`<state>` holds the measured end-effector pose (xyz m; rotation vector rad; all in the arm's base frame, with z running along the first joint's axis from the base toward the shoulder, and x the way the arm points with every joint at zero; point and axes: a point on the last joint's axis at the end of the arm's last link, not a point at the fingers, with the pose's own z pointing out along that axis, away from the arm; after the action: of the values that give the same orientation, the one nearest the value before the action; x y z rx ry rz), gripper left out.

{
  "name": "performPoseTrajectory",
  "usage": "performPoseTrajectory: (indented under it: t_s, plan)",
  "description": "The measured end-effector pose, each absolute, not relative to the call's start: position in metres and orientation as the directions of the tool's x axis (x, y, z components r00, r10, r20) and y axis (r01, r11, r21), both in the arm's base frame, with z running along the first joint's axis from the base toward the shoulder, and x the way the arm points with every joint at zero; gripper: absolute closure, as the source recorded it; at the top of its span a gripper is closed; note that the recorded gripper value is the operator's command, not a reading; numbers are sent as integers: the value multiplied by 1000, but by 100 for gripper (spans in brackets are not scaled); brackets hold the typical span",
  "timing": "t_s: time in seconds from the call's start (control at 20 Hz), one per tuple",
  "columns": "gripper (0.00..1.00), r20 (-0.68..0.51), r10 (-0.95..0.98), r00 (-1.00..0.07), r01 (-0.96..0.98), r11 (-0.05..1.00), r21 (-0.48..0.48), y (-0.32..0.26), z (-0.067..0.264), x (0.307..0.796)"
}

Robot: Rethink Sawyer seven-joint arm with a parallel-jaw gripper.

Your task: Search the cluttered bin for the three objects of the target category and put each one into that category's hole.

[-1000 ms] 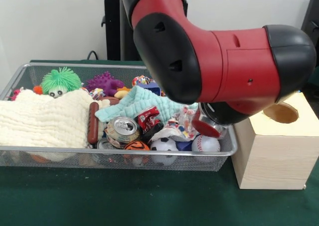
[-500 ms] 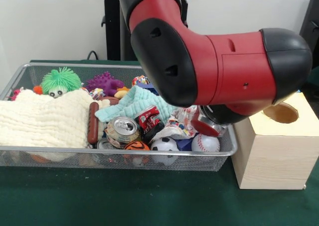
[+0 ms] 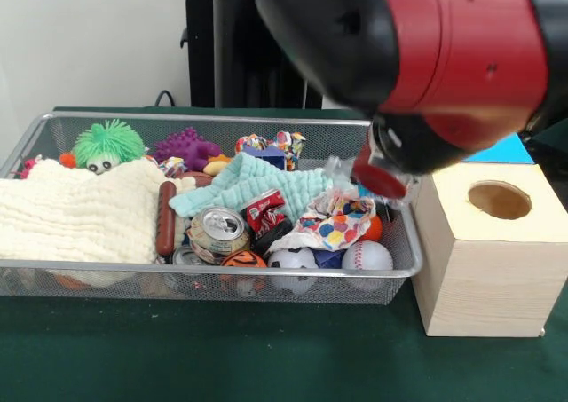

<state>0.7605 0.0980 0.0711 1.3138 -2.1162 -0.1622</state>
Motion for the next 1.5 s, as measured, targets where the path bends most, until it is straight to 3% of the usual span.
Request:
performPoseTrajectory:
  t_s: [0.4, 0.7, 1.1, 1.5]
  plan:
    - [100, 460, -829, -317, -777, 505, 375, 82, 145, 776]
    - [100, 422, -836, -352, -777, 512, 367, 69, 176, 784]
    - [100, 242, -875, -420, -762, 485, 429, 65, 195, 793]
    - [100, -16, -888, -460, -743, 375, 554, 91, 199, 782]
